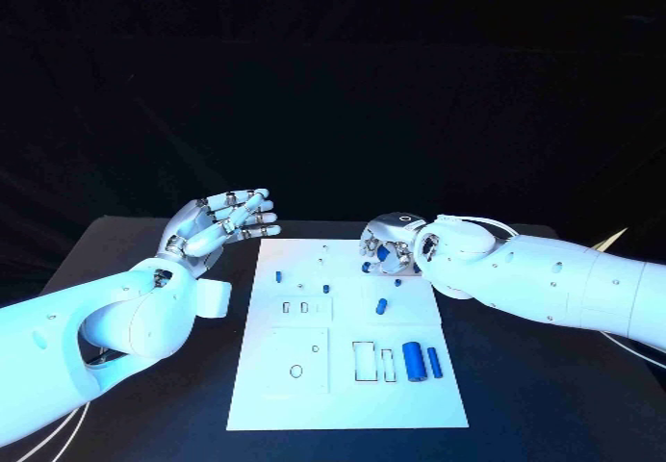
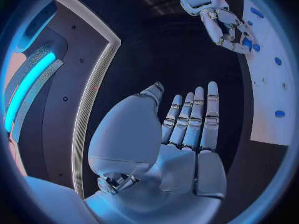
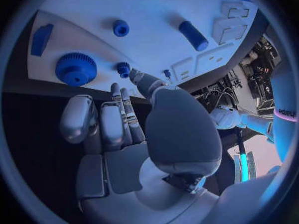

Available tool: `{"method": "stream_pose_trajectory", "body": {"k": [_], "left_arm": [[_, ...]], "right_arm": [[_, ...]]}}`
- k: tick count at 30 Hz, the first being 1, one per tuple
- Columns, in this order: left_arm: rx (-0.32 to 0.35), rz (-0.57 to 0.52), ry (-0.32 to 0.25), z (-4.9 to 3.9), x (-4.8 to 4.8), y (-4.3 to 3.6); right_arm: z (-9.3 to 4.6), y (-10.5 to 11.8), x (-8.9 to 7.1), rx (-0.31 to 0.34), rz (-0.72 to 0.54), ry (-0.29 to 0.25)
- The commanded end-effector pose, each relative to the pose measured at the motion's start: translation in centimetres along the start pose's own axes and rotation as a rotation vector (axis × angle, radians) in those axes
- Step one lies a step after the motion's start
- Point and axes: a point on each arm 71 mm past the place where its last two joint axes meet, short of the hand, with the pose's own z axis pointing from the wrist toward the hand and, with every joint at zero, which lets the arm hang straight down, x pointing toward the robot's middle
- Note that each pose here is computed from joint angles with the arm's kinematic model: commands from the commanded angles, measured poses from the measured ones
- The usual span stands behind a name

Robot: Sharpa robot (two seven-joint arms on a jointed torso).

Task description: Assemble the parts on the task board

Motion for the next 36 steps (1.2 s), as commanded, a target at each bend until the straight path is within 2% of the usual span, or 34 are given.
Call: {"method": "stream_pose_trajectory", "body": {"k": [1,27,36], "left_arm": [[0.004,-0.004,0.006,0.04,0.13,-0.16],[0.004,0.002,0.000,0.00,-0.19,-0.39],[0.000,0.004,-0.004,-0.03,-0.35,-0.40]], "right_arm": [[0.05,-0.02,0.16,0.003,-0.004,0.014],[0.27,-0.11,0.77,0.014,0.008,0.026],[0.14,-0.10,0.56,0.017,0.001,-0.006]]}}
